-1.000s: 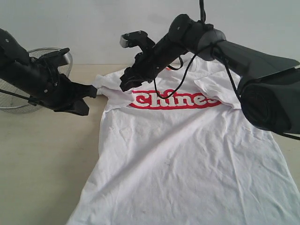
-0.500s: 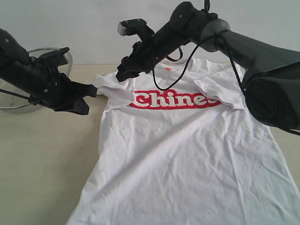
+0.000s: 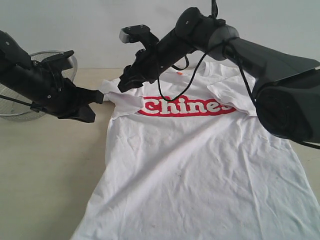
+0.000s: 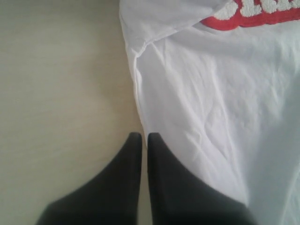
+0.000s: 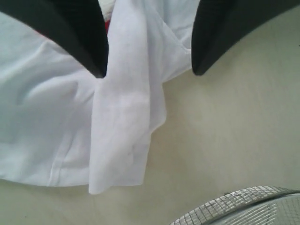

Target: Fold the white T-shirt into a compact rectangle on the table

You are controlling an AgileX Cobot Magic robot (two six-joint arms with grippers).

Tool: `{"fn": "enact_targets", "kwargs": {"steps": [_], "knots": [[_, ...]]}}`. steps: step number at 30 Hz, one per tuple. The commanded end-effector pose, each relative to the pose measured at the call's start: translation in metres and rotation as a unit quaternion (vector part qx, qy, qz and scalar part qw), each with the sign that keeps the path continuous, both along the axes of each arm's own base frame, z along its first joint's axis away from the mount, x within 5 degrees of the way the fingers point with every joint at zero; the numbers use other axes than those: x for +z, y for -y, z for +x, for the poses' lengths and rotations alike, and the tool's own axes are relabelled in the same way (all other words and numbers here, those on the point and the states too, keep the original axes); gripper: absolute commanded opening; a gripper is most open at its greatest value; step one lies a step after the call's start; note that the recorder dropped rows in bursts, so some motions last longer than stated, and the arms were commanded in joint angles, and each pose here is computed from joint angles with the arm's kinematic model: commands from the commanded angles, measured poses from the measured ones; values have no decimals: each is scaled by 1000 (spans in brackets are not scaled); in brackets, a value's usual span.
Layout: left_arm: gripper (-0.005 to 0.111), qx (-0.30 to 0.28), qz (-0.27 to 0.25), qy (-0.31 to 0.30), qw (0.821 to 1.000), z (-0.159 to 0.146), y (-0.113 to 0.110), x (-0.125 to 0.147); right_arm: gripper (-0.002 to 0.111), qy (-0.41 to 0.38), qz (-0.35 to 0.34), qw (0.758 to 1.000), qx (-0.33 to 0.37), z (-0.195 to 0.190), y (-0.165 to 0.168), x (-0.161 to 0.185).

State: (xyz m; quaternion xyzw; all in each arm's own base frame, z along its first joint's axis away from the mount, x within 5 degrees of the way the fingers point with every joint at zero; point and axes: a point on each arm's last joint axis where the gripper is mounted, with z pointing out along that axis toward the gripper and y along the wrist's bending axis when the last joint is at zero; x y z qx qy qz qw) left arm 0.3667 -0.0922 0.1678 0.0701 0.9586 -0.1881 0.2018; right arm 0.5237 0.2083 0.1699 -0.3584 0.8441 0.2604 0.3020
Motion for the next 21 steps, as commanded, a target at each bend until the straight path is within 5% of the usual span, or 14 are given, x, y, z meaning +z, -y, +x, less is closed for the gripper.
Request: {"fn": "enact_targets", "kwargs": {"steps": [1, 21], "knots": [[4, -6, -3, 0, 1000, -2, 2, 2, 48, -1, -19, 1000, 3, 2, 2, -14], [4, -6, -6, -2, 1000, -3, 3, 2, 46, 6, -56, 998, -22, 8, 8, -38]]}}
